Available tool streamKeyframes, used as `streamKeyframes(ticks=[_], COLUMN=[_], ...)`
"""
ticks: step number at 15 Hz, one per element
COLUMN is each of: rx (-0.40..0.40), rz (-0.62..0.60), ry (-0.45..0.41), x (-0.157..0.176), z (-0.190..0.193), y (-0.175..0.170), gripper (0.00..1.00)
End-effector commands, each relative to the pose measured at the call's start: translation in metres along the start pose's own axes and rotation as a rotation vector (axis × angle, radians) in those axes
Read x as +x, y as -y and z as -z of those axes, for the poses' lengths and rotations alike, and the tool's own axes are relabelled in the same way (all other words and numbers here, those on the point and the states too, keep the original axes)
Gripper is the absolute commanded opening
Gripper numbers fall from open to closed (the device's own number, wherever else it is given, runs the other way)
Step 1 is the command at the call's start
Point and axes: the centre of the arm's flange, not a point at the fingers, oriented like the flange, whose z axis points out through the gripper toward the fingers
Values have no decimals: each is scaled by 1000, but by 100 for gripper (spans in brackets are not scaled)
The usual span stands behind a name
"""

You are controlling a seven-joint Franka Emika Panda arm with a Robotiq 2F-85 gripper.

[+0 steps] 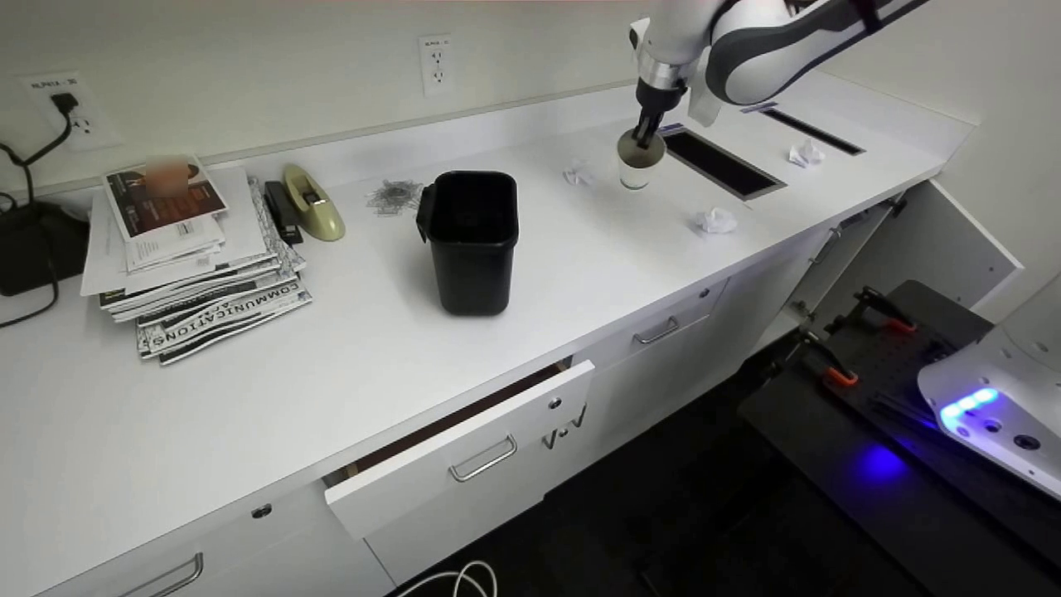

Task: Pour the contents in the cup onto the counter

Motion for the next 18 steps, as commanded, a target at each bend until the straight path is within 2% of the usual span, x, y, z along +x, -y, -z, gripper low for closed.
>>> streamKeyframes(ticks=[1, 4, 7, 8, 14, 18], rx=[-181, -277, -324, -283, -292, -422], rz=[-41, -49, -54, -42, -41, 35], ry=[6, 1, 15, 5, 17, 75], x=[-8, -8, -7, -6, -8, 7], z=[14, 10, -3, 2, -8, -18], y=[12, 27, 44, 34, 44, 73], gripper=[1, 1, 1, 3, 1, 1])
